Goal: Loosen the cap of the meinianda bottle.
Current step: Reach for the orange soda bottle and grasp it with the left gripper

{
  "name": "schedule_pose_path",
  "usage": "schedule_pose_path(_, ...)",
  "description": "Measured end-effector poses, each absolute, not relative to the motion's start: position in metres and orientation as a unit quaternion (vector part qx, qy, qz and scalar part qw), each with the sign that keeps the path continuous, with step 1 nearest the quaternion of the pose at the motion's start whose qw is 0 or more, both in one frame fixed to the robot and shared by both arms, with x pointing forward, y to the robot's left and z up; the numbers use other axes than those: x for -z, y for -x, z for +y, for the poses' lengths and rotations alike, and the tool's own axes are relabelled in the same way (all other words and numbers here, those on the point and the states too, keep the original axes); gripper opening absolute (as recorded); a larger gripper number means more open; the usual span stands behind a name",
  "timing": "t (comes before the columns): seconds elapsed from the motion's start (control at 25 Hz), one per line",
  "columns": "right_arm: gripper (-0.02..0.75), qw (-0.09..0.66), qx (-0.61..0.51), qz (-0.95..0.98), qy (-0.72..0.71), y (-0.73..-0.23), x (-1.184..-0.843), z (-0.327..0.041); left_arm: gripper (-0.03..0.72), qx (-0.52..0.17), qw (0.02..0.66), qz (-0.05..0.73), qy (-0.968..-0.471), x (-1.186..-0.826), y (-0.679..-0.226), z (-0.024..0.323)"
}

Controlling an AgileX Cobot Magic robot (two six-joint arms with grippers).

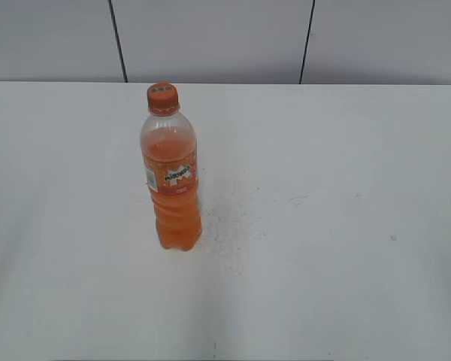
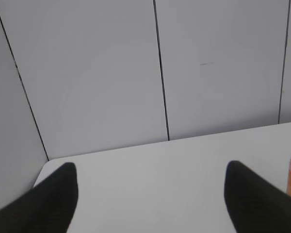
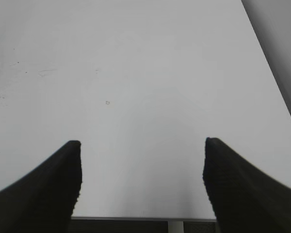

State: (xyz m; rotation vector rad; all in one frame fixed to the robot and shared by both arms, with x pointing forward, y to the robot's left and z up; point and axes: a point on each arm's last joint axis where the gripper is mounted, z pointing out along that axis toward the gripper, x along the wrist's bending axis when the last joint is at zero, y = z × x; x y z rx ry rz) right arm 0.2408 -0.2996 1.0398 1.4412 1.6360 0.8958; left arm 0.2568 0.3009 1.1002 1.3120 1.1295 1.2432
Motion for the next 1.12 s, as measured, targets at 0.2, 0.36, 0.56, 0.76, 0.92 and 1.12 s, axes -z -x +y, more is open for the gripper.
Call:
schedule_pose_path(0.2,0.585,0.382,-0.351,0.641,-0.565,-0.241,-1.04,-0.3,0.561,-0.52,0.492,0.454,-0.53,-1.092,-0.291,0.299)
schedule_pose_path(0.36,0.585,0.382,-0.351,0.641,-0.565,-0.241,-1.04,-0.3,0.561,-0.522,0.495,0.451,-0.528,-1.089,-0.317,0.297)
schedule_pose_path(0.56,0.585,0.382,-0.351,0.641,-0.565,-0.241,-1.04,-0.3,0.561,-0.529,0.496,0.444,-0.527,-1.09,-0.347,0.296)
schedule_pose_path(0.76,0.585,0.382,-0.351,0.641,-0.565,-0.241,-1.04,-0.3,0.561,-0.523,0.493,0.447,-0.532,-1.085,-0.37,0.294)
schedule_pose_path(0.92,0.585,0.382,-0.351,0.641,-0.565,-0.241,-1.04,-0.3,0.555,-0.513,0.484,0.456,-0.543,-1.076,-0.387,0.293)
schedule_pose_path(1.12,0.585,0.382,-0.351,0.641,-0.565,-0.241,-1.04,-0.3,0.47,-0.482,0.461,0.48,-0.569,-1.059,-0.408,0.292)
